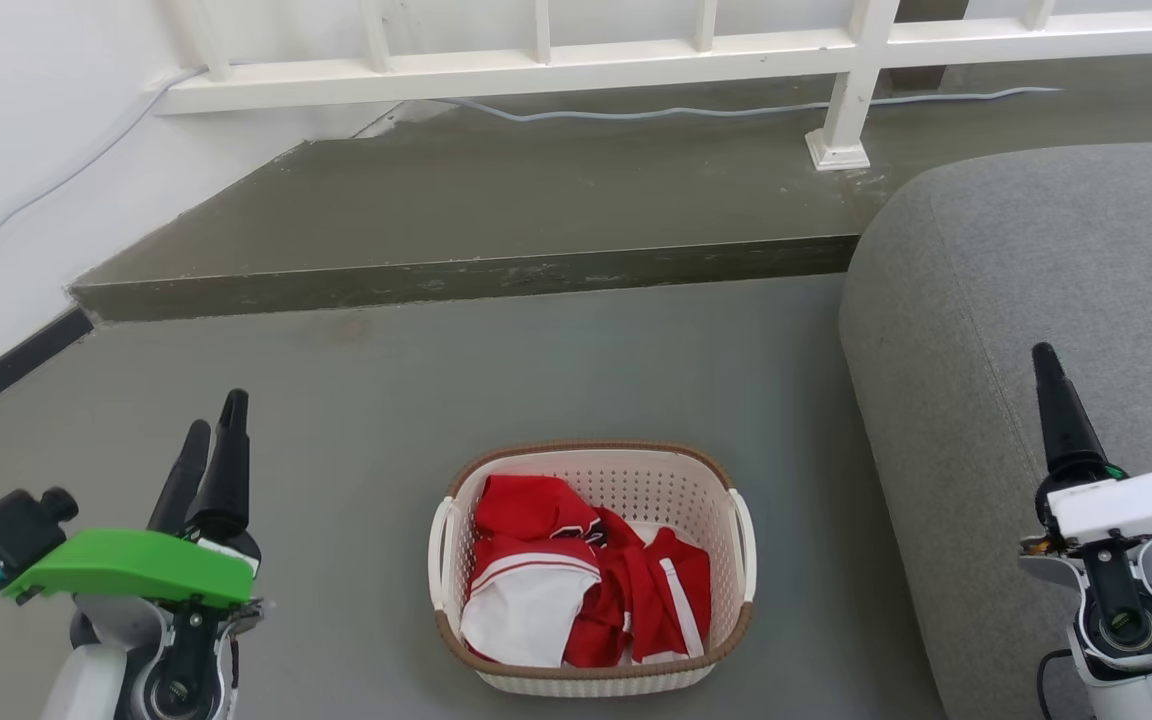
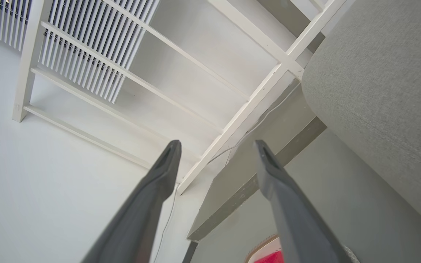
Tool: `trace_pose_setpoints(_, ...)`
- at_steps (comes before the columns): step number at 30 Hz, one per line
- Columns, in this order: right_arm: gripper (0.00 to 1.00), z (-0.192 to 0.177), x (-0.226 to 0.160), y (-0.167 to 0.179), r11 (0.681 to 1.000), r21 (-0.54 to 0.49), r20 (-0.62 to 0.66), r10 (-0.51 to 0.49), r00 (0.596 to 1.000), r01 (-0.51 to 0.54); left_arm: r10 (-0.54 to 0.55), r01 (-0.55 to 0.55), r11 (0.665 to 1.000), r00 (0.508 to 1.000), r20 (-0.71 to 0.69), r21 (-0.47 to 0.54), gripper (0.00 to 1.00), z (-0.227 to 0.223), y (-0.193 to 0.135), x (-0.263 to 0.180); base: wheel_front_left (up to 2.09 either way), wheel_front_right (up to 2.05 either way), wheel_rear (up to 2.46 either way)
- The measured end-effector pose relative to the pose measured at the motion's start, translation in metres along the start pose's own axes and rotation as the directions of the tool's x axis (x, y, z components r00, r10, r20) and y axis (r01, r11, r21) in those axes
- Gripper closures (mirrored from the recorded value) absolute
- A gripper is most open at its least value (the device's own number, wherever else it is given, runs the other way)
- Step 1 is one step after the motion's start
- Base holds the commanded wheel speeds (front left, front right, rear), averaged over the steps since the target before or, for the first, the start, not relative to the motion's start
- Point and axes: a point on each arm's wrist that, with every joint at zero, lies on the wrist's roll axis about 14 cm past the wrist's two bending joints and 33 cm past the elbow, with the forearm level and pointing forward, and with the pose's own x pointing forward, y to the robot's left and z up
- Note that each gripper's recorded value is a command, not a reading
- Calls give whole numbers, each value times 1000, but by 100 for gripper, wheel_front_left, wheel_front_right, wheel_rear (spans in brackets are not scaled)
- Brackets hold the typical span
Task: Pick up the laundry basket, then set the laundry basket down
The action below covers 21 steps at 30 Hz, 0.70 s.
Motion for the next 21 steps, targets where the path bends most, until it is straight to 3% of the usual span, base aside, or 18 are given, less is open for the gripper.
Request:
trace_pose_setpoints(10, 0, -2, 4, 10, 961, -274, -25, 34, 999, -40, -30, 30, 974, 1000, -3, 224, 0, 0, -12, 5, 0, 0, 0)
trace_pose_setpoints(17, 0, -5, 5, 15, 903, -426, -34, 55, 998, -64, -57, 53, 933, 998, 2, 355, 0, -1, -21, 6, 0, 0, 0)
trace_pose_setpoints(21, 0, -10, 4, 19, 853, -515, -48, 72, 996, -87, -77, 71, 907, 997, -3, 416, 0, -4, -27, 6, 0, 0, 0)
